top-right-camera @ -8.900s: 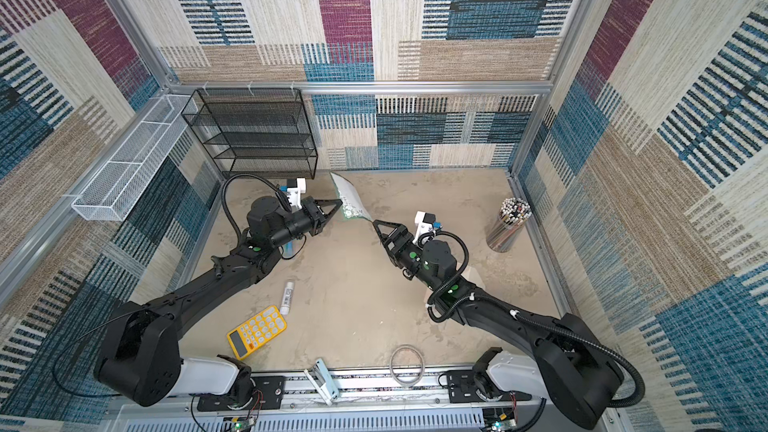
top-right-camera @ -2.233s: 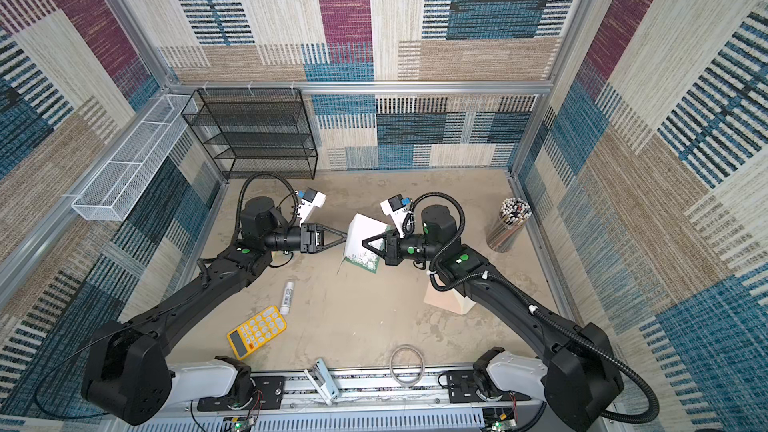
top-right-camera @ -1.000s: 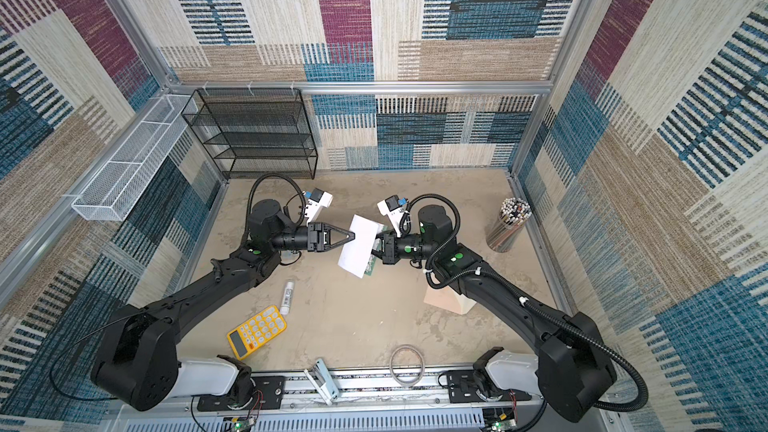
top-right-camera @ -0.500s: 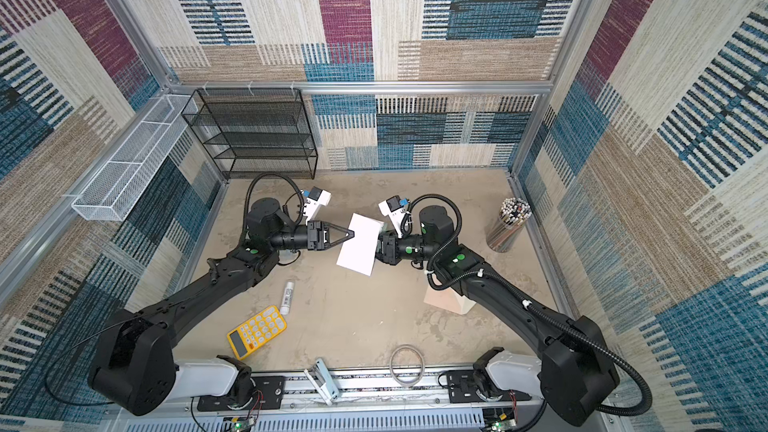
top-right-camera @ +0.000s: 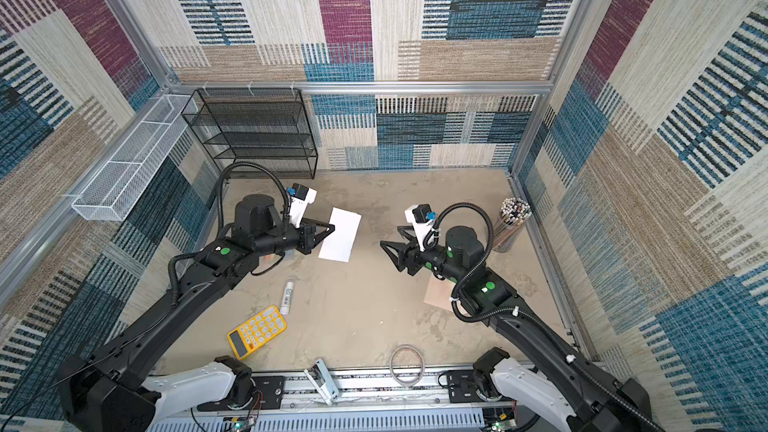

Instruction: Place the letter into the envelope and seal it

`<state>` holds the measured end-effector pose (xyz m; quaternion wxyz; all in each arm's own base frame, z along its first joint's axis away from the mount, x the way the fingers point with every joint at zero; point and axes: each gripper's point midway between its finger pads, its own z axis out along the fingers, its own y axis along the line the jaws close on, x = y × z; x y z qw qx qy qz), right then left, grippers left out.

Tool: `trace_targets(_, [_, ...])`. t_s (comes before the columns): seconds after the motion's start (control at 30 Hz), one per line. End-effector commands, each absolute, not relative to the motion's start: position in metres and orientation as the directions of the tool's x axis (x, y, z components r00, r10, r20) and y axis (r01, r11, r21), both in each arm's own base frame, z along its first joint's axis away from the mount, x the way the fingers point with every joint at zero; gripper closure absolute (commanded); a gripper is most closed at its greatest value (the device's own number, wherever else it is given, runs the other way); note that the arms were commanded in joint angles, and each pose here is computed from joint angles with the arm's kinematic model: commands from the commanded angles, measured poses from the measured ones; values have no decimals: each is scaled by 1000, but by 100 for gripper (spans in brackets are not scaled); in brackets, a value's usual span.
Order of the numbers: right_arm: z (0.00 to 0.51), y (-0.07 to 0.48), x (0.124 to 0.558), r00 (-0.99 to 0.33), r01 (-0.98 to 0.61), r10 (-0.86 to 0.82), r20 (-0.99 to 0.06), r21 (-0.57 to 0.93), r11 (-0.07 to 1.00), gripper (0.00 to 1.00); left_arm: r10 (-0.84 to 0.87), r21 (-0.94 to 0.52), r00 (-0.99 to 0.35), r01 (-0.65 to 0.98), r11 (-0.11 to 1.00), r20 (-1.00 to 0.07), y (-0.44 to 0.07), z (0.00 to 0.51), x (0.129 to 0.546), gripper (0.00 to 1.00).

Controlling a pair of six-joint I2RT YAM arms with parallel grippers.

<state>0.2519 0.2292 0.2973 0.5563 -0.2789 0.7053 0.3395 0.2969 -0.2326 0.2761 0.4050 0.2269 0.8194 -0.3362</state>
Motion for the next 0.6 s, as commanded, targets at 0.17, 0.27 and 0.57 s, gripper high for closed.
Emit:
trace_targets(0.17, [319, 252, 222, 104, -903, -219, -970, -184, 389, 30, 524, 139, -176, 851, 507, -833, -248, 257, 273, 100])
trace_targets(0.27, [319, 259, 220, 164, -909, -260, -952, -248, 336, 30, 586, 238, -52, 882, 407, -809, -255, 253, 260, 100])
trace_targets(0.57, [304, 277, 213, 264, -921, -318, -910, -336, 198, 35, 621, 349, 116, 898, 267, -775, -264, 252, 242, 100])
